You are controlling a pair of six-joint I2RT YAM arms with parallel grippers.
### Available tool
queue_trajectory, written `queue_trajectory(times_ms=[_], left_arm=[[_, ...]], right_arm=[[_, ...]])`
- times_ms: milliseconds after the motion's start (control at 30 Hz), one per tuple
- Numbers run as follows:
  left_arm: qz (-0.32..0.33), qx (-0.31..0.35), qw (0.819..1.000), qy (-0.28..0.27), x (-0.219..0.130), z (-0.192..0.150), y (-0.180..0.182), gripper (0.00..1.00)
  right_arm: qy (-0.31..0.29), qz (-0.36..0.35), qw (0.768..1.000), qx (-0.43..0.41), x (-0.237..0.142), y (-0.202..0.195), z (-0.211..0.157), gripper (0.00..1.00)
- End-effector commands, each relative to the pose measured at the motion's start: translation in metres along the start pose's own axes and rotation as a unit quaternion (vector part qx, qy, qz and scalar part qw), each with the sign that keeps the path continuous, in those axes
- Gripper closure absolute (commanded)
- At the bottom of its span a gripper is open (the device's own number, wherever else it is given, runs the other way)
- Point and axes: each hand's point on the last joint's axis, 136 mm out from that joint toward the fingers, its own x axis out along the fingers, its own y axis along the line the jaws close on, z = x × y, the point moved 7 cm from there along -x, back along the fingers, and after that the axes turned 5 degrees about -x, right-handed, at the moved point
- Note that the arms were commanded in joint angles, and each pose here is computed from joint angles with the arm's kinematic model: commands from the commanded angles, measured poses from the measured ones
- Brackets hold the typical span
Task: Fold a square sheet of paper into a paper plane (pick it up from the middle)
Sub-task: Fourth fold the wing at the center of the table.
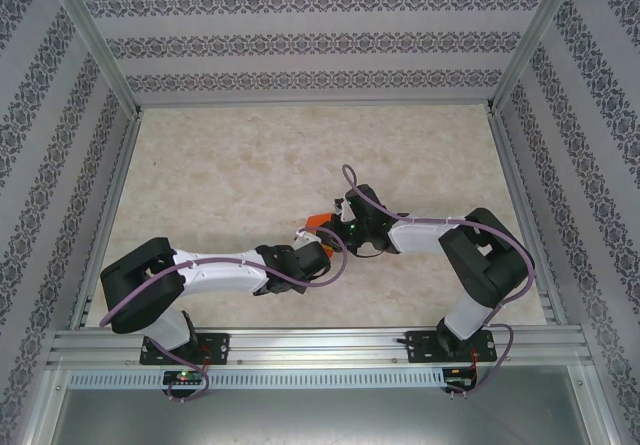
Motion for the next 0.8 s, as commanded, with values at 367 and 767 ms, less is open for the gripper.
queue_trajectory(times_ms=[367,767], left_arm=[[0.013,0.002,1.0,-0.001,0.002,-0.006,0.001,0.85],[-0.046,-0.064,0.997,-0.01,0.0,-0.002,0.005,1.0]], right_arm=[[-0.006,0.014,1.0,-0.006,-0.002,0.009,0.009,0.86],[-0.028,0.01,0.999,-0.023,-0.023,0.015,0.01,0.66]])
